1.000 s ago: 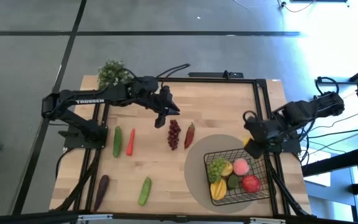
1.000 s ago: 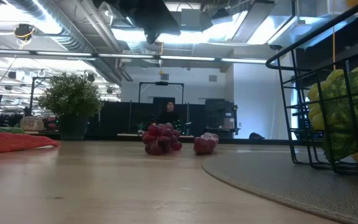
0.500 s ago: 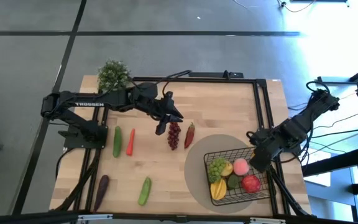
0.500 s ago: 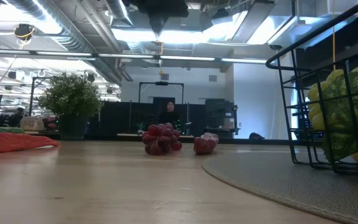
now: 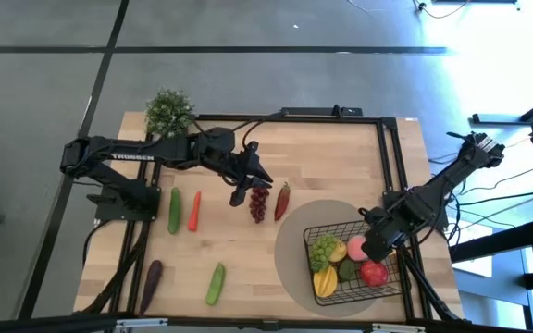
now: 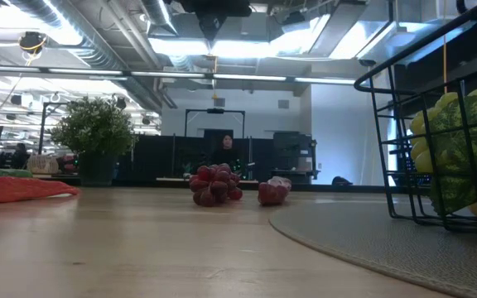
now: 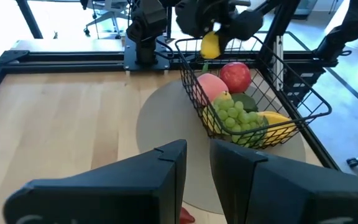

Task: Build produce basket
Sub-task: Put the lemon into the wire basket

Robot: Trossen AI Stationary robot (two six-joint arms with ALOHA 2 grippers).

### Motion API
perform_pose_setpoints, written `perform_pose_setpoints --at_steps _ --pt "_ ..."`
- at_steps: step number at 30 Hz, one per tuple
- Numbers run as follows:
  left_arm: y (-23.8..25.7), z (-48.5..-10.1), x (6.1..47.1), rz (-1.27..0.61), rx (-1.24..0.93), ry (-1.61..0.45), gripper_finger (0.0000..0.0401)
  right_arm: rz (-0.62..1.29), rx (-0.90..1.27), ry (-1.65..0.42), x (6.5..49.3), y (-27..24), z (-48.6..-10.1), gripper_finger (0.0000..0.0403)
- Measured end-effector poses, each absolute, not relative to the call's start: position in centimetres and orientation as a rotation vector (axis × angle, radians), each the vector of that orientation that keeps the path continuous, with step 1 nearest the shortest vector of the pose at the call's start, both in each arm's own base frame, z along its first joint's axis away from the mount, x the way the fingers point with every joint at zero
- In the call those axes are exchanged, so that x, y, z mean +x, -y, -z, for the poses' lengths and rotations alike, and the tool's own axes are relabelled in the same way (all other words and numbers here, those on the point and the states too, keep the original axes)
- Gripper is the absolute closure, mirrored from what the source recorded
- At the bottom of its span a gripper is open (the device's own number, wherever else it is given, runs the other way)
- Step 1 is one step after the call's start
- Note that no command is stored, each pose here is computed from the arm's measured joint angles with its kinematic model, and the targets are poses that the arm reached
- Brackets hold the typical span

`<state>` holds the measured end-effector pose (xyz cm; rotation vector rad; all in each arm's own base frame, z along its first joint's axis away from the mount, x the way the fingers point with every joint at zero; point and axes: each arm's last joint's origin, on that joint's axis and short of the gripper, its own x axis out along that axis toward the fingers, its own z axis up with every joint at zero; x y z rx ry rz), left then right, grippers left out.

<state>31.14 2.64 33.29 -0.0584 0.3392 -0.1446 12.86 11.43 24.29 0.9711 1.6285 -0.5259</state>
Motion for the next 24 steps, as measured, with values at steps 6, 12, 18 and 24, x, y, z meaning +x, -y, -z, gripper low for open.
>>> perform_pose_setpoints --at_steps 6,12,18,24 --pt "-2.6 -33.3 31.1 0.150 -0.054 -0.343 0.0341 0.562 0.950 -1.646 12.5 -11.2 -22.7 0.0257" --pt "-2.6 -33.3 31.1 0.153 -0.055 -0.343 0.0341 0.559 0.950 -1.643 12.5 -11.2 -22.5 0.0257" --pt "-2.6 -33.3 31.1 0.155 -0.054 -0.343 0.0341 0.559 0.950 -1.642 12.5 -11.2 -22.5 0.0238" --pt "-2.6 -33.2 31.1 0.155 -0.054 -0.344 0.0341 0.568 0.939 -1.608 12.6 -11.1 -22.4 0.0215"
